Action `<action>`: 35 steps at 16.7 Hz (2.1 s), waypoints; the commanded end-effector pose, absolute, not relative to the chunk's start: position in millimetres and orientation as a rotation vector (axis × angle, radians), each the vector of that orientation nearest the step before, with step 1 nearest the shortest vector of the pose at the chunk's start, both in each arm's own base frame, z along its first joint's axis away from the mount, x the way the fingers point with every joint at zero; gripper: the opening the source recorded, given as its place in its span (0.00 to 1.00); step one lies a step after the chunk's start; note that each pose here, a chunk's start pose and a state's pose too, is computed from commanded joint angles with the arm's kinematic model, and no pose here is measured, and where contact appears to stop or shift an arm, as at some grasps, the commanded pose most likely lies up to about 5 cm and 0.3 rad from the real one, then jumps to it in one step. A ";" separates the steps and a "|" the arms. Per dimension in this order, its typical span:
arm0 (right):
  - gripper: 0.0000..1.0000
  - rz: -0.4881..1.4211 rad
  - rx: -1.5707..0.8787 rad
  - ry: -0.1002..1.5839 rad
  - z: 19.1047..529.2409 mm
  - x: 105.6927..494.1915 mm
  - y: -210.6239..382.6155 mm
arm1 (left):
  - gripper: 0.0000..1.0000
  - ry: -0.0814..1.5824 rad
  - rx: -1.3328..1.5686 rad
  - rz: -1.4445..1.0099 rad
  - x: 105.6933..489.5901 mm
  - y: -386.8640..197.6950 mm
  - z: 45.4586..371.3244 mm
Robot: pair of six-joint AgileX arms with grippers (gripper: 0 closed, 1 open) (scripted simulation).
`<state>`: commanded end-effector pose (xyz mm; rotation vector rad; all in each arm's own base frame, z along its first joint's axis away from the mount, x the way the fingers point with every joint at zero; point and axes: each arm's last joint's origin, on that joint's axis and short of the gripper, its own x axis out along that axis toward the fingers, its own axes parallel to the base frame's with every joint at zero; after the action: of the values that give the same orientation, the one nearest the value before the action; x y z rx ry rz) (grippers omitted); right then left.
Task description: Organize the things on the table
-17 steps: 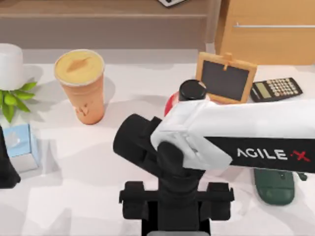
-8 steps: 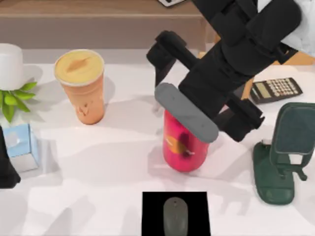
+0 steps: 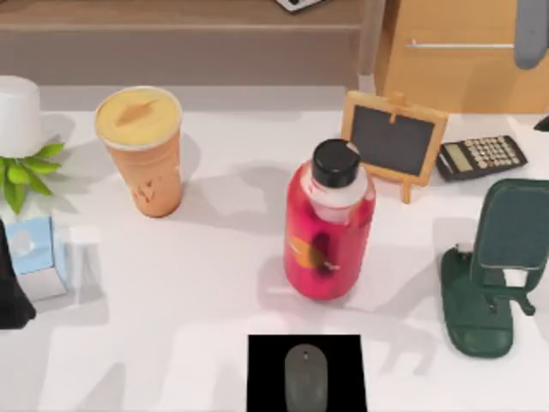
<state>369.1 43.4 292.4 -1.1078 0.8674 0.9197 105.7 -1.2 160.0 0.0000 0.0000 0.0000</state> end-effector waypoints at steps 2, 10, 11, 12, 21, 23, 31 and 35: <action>1.00 0.747 -0.901 1.068 266.8 379.5 -20.5 | 1.00 0.000 0.000 0.000 105.7 -1.2 160.0; 1.00 0.280 -0.286 1.542 176.4 341.9 -186.2 | 1.00 0.000 0.000 0.000 105.7 -1.2 160.0; 1.00 0.269 -0.268 1.554 173.5 339.7 -189.8 | 1.00 0.000 0.000 0.000 105.7 -1.2 160.0; 1.00 0.268 -0.267 1.554 173.3 339.5 -190.0 | 1.00 0.000 0.000 0.000 105.7 -1.2 160.0; 1.00 0.268 -0.267 1.554 145.4 341.1 -190.5 | 1.00 0.000 0.000 0.000 105.7 -1.2 160.0; 1.00 0.268 -0.267 1.554 126.0 340.9 -190.5 | 1.00 0.000 0.000 0.000 105.7 -1.2 160.0; 0.92 0.268 -0.267 1.554 103.3 339.5 -190.0 | 1.00 0.000 0.000 0.000 105.7 -1.2 160.0; 0.62 0.268 -0.267 1.554 103.3 339.5 -190.0 | 1.00 0.000 0.000 0.000 105.7 -1.2 160.0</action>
<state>339.5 -190.0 103.3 -0.2671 1.5543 0.2680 105.7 -1.2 160.0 0.0000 0.0000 0.0000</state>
